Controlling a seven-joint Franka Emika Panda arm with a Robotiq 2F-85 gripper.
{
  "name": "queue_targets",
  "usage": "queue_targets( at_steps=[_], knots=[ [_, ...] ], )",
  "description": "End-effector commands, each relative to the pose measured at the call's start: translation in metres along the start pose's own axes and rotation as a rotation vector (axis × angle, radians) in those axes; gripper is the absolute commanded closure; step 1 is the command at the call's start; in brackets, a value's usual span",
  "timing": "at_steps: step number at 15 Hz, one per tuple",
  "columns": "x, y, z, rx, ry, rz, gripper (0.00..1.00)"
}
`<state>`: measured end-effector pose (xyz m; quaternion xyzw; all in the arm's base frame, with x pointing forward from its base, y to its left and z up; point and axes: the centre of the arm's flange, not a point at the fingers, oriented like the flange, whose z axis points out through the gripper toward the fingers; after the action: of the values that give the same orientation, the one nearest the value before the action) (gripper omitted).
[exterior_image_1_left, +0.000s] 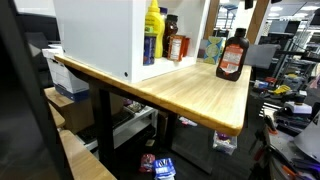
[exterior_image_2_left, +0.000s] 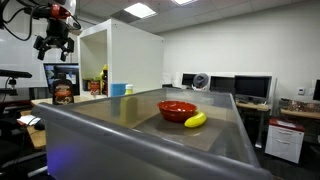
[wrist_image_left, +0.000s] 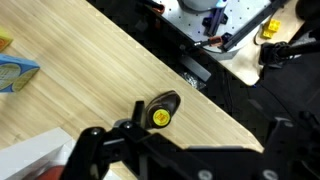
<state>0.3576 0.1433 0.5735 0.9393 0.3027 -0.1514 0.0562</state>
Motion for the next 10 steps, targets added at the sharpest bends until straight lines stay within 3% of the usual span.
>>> queue_targets(
  at_steps=[1,10],
  knots=[
    [-0.025,-0.006,0.019,0.076,0.156,0.064,0.0],
    [-0.023,-0.006,0.044,0.201,0.487,0.205,0.0]
  ],
)
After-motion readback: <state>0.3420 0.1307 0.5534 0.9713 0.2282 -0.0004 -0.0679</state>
